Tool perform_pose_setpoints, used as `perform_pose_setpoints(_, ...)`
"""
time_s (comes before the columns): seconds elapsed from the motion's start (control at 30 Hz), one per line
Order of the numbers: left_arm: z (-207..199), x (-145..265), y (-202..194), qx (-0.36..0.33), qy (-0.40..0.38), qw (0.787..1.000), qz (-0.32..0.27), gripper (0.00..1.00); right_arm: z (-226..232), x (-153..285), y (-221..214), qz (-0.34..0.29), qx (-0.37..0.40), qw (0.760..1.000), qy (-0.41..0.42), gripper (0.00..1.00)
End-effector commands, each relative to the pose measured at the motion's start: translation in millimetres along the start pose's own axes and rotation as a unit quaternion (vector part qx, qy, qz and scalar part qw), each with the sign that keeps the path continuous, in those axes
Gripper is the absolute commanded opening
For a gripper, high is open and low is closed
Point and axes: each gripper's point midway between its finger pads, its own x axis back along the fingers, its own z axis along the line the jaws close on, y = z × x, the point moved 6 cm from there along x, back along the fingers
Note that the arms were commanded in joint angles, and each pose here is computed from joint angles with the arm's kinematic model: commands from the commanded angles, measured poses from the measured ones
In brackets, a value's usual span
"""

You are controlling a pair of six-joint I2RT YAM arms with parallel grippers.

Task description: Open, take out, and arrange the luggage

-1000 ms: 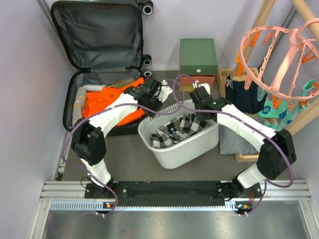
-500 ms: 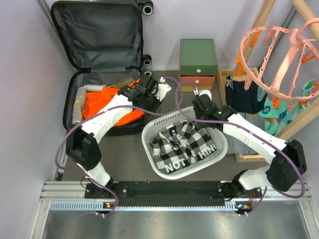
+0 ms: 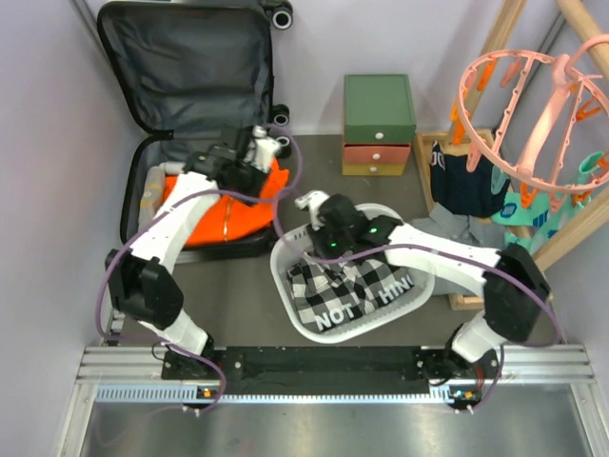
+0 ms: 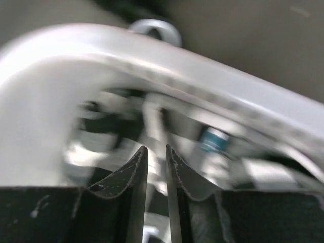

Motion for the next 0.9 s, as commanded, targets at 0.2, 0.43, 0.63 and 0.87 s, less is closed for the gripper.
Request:
perform_pose_setpoints(0.2, 57, 55, -6, 0.067, 0.076, 0.993, -0.055, 0.34, 27, -54, 53, -0.082, -0.046, 0.996, -0.004, 0.07)
perform_pose_setpoints(0.43, 64, 53, -13, 0.08, 0.08, 0.992, -0.052, 0.34, -48, -61, 55, -0.104, -0.203, 0.967, -0.112, 0.05)
perform_pose_setpoints(0.63, 69, 54, -12, 0.082, 0.085, 0.992, -0.054, 0.35, -64, -75, 73, -0.126, -0.177, 0.968, -0.127, 0.06)
perform_pose_setpoints(0.87, 85, 53, -16, 0.099, 0.1, 0.988, -0.059, 0.35, -68, -79, 95, -0.137, -0.183, 0.964, -0.136, 0.06)
